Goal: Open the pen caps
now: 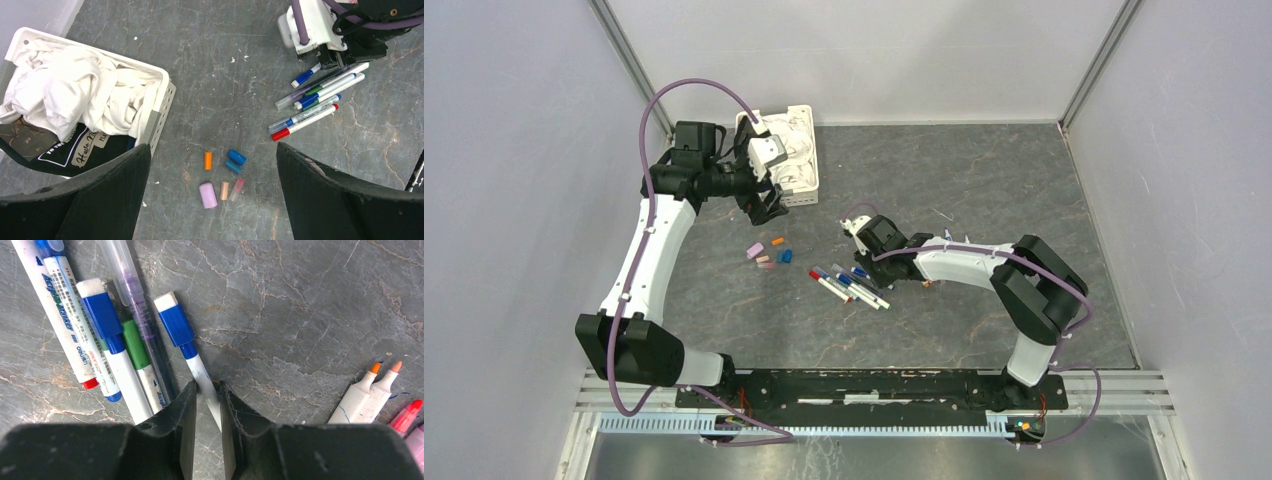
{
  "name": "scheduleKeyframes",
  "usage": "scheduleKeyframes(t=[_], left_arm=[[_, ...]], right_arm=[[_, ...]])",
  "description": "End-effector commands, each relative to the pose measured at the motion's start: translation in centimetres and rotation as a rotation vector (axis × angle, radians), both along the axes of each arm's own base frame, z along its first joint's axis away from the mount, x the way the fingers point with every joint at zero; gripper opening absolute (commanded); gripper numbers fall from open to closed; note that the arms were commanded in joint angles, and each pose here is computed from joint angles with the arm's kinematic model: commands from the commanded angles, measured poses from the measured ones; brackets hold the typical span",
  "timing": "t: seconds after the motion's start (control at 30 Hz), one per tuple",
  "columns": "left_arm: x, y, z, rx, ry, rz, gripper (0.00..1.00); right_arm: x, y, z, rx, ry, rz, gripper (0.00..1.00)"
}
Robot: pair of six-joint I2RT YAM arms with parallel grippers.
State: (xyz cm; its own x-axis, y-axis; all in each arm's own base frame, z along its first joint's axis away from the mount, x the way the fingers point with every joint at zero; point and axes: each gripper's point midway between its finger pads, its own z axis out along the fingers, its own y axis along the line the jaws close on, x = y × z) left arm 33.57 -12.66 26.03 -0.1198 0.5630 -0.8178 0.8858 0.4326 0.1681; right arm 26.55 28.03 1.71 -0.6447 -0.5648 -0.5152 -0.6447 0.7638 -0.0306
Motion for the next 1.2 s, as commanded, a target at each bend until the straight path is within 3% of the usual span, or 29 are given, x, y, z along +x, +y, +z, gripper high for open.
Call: scheduleKeyframes(t=[0.0,0.13,0.33,0.53,0.73,0.97,1.17], left_arm=[[-1.1,-0.7,0.8,-0.030,-0.015,-0.056,1.00],[-2.7,-1.6,0.1,-0.053,0.017,-0.148,1.00],[-6.9,-2.3,-2.7,-0.026,0.076,-0.367,1.00],[-9.9,-3.1,-5.5,-0.002,0.083,-0.571,1.00],[-11.1,-4.9,-7.1,0.025,0.089,-0.674,1.00],[-10.9,-6.1,-8.0,0.068,0.035,-0.695,0.99],[-11.5,-7.0,-8.9,0.098,0.039,-0.723,0.85]], right_arm=[[0.2,-1.2,-1.1,0.027,0.035,-0.018,0.27],[0.4,-1.2,-0.4,0.072,0.033,-0.005,0.21],[0.2,0.8,2.5,0.184,0.060,0.093,0.00],[-0.5,4.8,8.8,0.407,0.113,0.217,0.00],[-3.1,8.3,13.7,0.593,0.253,0.377,0.00],[-4.7,9.3,15.0,0.665,0.342,0.450,0.00],[-5.4,9.8,15.3,0.705,0.388,0.481,0.00]])
